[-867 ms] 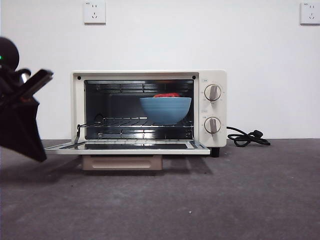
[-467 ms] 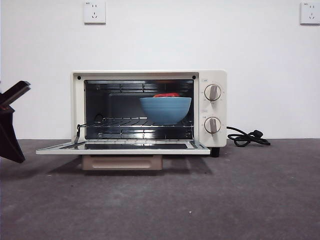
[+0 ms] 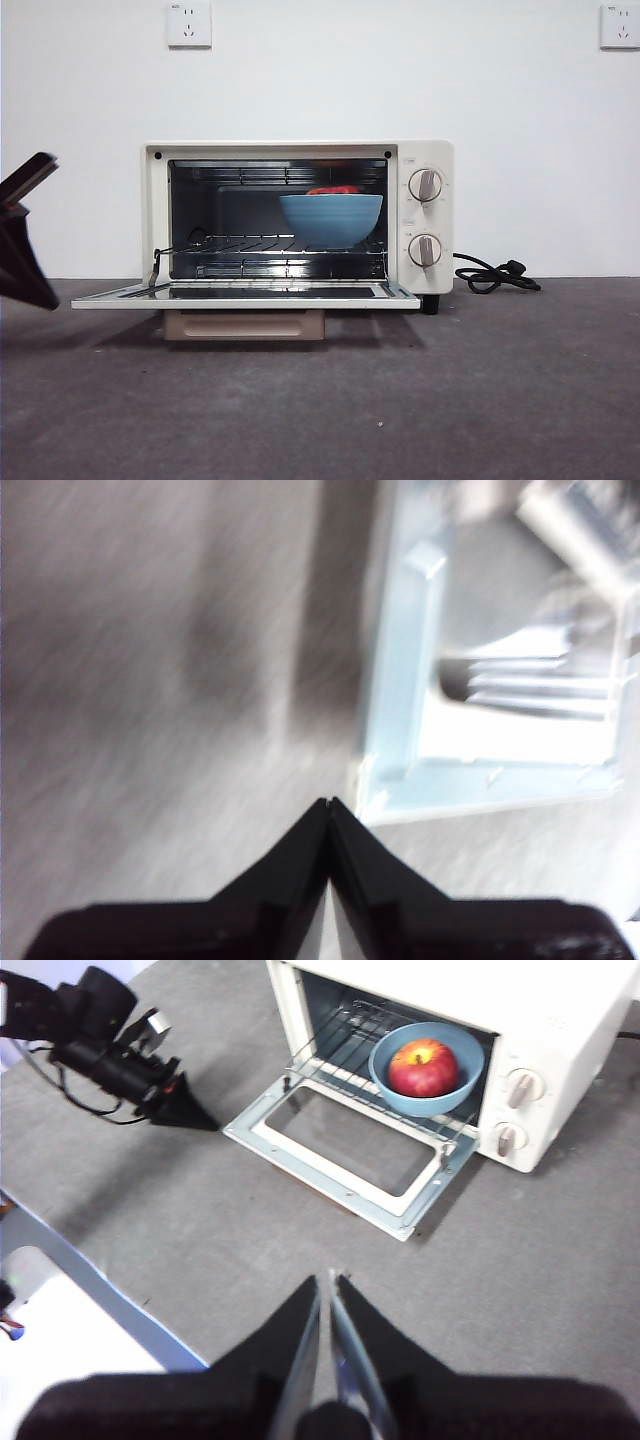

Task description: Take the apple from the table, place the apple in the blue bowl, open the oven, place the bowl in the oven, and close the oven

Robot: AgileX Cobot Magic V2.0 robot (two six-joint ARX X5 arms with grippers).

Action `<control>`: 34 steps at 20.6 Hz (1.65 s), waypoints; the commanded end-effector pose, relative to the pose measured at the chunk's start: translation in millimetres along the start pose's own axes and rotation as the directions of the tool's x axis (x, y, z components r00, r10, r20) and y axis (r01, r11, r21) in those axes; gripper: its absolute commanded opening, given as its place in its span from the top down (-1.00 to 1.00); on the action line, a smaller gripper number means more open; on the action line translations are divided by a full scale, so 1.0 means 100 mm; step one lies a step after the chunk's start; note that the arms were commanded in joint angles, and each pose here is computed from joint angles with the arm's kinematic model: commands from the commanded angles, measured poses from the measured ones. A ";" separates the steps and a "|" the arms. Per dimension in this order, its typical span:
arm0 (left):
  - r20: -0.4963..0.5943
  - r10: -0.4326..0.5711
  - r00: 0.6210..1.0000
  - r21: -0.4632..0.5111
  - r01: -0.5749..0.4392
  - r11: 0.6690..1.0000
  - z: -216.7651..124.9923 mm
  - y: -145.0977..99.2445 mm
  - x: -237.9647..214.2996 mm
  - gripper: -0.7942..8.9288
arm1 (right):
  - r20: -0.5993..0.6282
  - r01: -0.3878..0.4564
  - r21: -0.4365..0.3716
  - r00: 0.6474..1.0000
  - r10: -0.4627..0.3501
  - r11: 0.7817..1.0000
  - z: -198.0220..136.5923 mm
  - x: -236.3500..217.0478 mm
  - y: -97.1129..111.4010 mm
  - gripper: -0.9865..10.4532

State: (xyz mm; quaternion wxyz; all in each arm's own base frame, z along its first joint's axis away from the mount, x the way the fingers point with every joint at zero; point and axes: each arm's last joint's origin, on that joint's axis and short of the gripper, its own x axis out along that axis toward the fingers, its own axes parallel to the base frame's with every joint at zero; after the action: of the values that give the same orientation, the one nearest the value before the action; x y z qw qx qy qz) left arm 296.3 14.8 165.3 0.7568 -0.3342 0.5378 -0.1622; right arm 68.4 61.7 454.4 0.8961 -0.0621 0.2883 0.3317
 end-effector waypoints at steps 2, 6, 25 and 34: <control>-0.035 -0.013 0.999 -0.076 0.010 0.997 0.00 0.05 0.14 0.85 | -0.001 -0.007 0.013 1.000 0.007 1.000 0.00 0.02 0.00 0.78; -0.060 0.001 0.998 -0.093 -0.007 0.996 0.00 0.11 0.22 0.85 | -0.015 -0.005 0.023 1.000 0.006 1.000 -0.02 0.02 0.00 0.79; -0.105 -0.202 0.974 -0.088 0.193 0.977 0.01 -0.07 0.38 0.85 | -0.017 -0.004 0.046 1.000 0.005 0.999 -0.02 0.02 0.00 0.78; -0.058 -0.260 0.964 -0.081 0.255 0.964 0.18 -0.22 0.33 0.85 | -0.014 -0.005 0.060 1.000 0.006 0.998 -0.02 0.02 0.00 0.78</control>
State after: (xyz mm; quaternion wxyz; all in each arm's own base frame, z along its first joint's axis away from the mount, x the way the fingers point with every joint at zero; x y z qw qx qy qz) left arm 322.5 -11.3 156.8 0.6990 -0.4226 0.5271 -0.2344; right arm 67.6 61.2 453.3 0.8949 -0.0437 0.3023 0.3253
